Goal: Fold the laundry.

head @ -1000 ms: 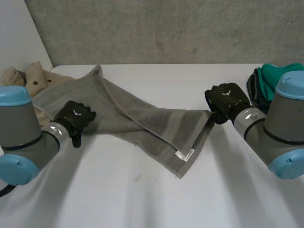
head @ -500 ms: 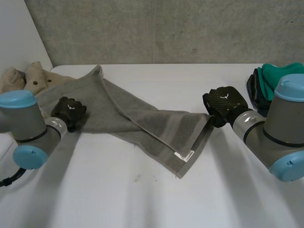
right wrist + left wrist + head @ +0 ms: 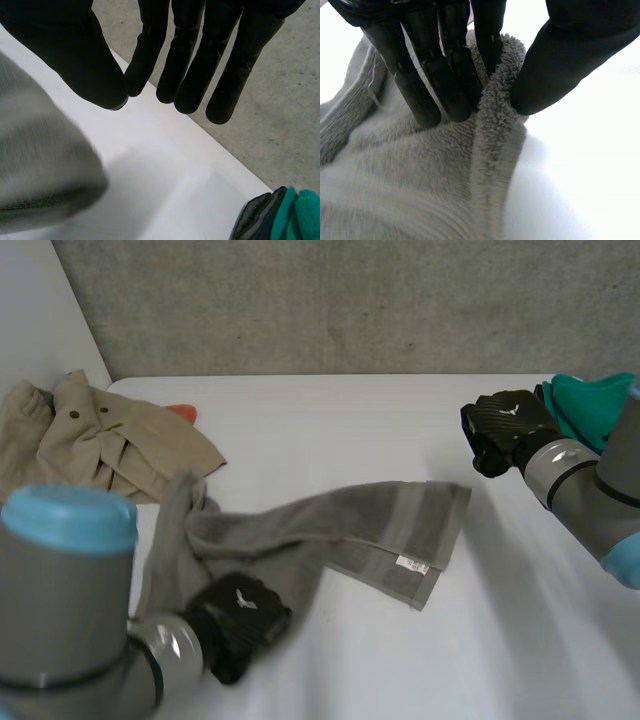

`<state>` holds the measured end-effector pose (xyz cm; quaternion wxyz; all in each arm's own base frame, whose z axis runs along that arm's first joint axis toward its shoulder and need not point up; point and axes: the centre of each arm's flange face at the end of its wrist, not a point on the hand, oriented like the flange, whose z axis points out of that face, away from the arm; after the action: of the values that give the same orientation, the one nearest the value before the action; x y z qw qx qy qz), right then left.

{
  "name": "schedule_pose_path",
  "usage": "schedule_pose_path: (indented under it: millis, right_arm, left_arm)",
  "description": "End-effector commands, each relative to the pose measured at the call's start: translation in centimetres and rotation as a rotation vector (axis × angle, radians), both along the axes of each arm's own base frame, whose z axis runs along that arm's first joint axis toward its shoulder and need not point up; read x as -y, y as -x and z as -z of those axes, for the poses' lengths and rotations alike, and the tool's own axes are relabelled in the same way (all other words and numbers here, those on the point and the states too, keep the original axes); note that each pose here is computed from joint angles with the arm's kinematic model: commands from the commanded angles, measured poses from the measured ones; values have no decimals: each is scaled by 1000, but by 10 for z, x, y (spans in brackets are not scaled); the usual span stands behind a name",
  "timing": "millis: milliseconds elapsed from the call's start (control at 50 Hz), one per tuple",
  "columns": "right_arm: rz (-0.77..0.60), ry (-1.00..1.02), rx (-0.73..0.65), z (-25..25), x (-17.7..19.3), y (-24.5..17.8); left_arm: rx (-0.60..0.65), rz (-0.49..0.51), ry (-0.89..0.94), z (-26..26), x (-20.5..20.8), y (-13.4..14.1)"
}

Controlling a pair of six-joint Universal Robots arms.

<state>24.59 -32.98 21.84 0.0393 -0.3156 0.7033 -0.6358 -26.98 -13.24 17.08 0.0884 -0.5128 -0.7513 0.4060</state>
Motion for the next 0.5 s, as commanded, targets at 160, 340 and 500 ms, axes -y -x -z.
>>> schedule_pose_path:
  millis: [160,340,500]
  right_arm:
    - [-3,-11,-5,1,-3,1]
    - [-69,-49,2,8,-11,-4]
    - [-74,-130,5,14,-20,-4]
  left_arm:
    - [-162,-182,196,-34,43,5]
    - [-227,-438,375,-60,135,-44]
    - [-271,-369,270,-23,187,-54]
